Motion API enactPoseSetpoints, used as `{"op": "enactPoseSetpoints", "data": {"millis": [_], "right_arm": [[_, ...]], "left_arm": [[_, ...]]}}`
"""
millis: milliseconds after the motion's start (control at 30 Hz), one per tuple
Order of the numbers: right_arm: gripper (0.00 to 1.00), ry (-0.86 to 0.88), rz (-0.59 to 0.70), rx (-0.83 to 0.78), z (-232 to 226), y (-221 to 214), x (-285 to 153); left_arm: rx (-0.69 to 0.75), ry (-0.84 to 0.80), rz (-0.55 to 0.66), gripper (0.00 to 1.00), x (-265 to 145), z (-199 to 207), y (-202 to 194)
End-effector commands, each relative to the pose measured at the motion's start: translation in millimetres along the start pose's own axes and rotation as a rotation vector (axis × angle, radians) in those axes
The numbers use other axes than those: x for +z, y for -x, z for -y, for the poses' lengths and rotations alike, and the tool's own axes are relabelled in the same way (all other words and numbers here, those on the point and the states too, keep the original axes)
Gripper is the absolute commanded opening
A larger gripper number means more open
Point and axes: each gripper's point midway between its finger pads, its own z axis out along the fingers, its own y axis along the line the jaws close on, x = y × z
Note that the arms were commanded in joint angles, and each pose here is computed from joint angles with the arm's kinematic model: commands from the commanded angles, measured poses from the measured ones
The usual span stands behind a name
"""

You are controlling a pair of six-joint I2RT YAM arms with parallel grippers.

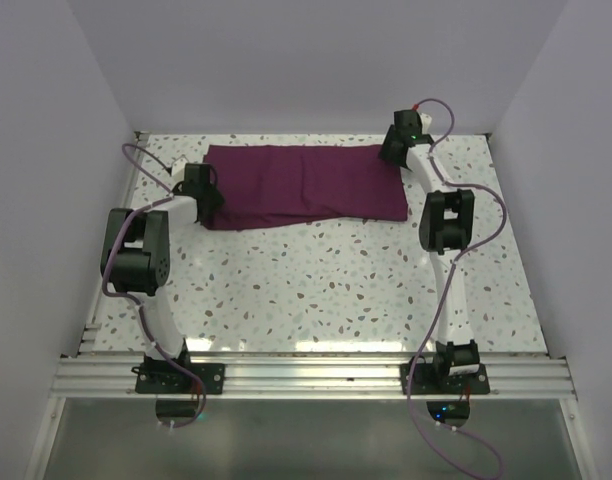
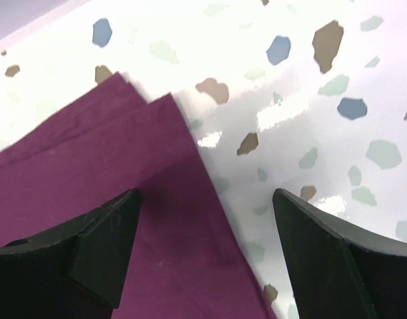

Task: Open and lay out the surgical kit
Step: Open the surgical kit at the center of the board.

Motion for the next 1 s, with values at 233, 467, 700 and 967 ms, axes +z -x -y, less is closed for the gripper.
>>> {"op": "enactPoseSetpoints", "data": {"millis": [233,467,700,967], "right_arm": [[0.63,0.107,0.055,0.059,-27,8,30],[0.24,0.137,0.025,0.053,-35,-4,33],[0.06,0.115,0.05,0.032,-39,-1,27],[0.01,0.039,0.151,0.032,-29,32,-6]], "left_arm": [[0.027,0.035,-0.045,0.59,4,-17,-18],[0.03,0.032,-0.046,0.59,5,-16,-18],[0.033,0.031,-0.042,0.59,5,-16,-18],[0.036,0.039,-0.036,0.59,5,-16,-18]]}}
